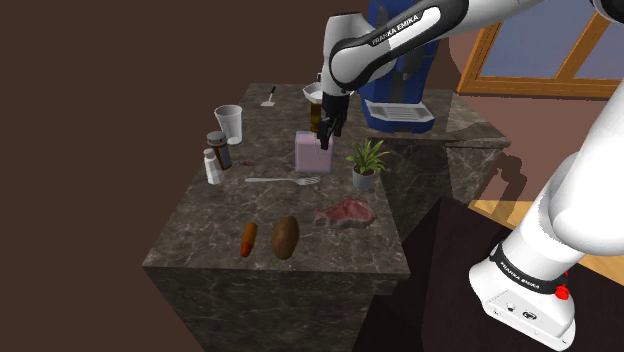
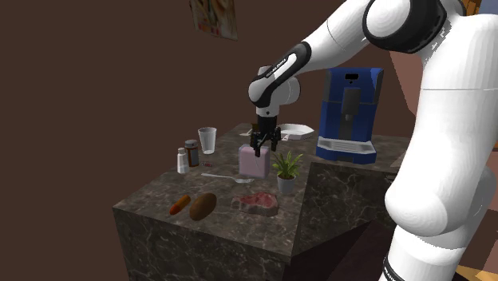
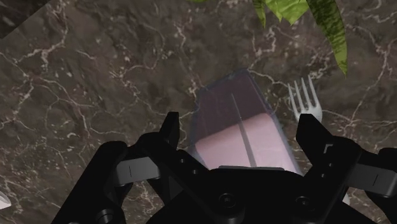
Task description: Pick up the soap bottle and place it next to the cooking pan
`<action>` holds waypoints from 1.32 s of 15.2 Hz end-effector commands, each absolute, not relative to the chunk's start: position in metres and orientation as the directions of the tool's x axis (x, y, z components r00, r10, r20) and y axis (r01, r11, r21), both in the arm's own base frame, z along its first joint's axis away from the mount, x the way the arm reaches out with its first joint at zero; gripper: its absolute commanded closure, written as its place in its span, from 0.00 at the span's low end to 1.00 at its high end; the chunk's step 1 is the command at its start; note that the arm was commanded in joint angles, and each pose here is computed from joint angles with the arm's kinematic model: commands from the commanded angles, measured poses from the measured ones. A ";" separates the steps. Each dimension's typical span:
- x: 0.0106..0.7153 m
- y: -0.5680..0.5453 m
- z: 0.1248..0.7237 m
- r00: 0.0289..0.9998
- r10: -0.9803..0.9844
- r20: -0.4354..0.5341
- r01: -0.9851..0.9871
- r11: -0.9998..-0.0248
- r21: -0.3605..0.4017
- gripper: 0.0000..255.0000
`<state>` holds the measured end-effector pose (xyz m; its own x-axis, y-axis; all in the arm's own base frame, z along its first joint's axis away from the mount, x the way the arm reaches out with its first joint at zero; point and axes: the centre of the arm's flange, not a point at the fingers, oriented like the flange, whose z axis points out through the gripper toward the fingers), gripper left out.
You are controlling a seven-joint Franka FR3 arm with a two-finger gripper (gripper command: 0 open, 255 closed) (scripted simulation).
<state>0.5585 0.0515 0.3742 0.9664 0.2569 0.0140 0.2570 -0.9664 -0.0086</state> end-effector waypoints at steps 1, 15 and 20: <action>0.559 0.051 0.374 0.966 0.257 0.014 0.257 -0.966 -0.009 0.00; 0.559 0.051 0.379 0.966 0.257 0.014 0.257 -0.966 -0.009 1.00; 0.559 0.051 0.405 0.966 0.257 0.014 0.257 -0.966 -0.009 1.00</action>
<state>0.5587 0.0514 0.3994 0.9663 0.2570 0.0139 0.2572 -0.9663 -0.0086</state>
